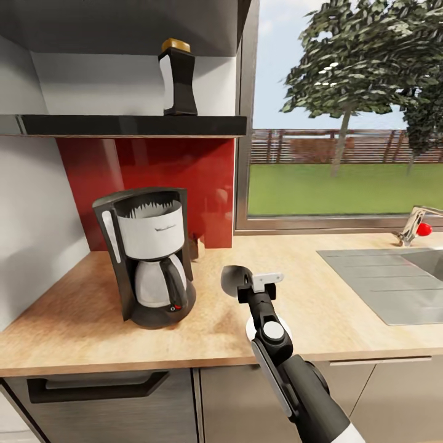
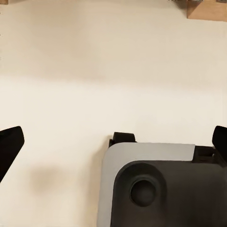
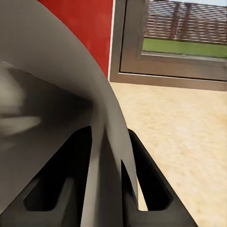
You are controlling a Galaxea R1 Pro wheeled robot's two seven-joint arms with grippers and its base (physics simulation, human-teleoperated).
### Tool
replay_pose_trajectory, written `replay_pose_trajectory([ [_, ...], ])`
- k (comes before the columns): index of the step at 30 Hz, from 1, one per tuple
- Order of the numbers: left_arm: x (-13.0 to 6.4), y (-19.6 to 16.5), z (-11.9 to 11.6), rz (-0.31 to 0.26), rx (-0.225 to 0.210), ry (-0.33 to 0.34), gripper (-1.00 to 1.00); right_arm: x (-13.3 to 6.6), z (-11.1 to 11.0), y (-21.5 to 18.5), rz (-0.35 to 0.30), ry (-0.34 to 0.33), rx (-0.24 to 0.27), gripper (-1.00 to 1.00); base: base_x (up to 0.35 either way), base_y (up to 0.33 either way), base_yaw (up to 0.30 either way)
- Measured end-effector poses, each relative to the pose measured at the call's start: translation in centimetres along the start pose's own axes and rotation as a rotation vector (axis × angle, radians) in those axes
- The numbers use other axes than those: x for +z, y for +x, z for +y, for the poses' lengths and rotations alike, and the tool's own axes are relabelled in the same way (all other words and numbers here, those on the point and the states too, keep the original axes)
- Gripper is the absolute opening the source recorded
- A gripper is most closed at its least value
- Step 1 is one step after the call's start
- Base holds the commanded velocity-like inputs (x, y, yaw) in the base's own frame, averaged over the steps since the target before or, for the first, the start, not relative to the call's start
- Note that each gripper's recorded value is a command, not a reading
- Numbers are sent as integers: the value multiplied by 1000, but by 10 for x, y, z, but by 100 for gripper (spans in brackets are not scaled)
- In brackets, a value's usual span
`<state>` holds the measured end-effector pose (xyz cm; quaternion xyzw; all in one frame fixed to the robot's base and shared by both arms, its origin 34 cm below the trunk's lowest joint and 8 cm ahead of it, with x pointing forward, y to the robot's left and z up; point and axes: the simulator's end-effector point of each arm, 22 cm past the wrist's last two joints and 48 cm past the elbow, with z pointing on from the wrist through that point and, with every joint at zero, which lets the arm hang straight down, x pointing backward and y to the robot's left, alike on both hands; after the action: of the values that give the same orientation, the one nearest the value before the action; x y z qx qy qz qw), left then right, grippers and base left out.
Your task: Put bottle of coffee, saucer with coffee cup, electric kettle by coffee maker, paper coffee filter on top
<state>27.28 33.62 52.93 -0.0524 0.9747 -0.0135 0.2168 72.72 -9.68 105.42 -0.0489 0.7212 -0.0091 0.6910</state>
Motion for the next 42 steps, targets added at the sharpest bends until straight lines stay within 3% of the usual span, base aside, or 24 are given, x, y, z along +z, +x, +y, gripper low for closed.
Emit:
replay_pose_trajectory([
  [33,-1,-1,5,-3,-9,-6,100,0,1,0,0,-1,0,-100,-47,-35,0],
  [42,0,-1,4,-3,-9,-5,100,-5,1,-1,72,-6,-25,-100,-1,0,0],
])
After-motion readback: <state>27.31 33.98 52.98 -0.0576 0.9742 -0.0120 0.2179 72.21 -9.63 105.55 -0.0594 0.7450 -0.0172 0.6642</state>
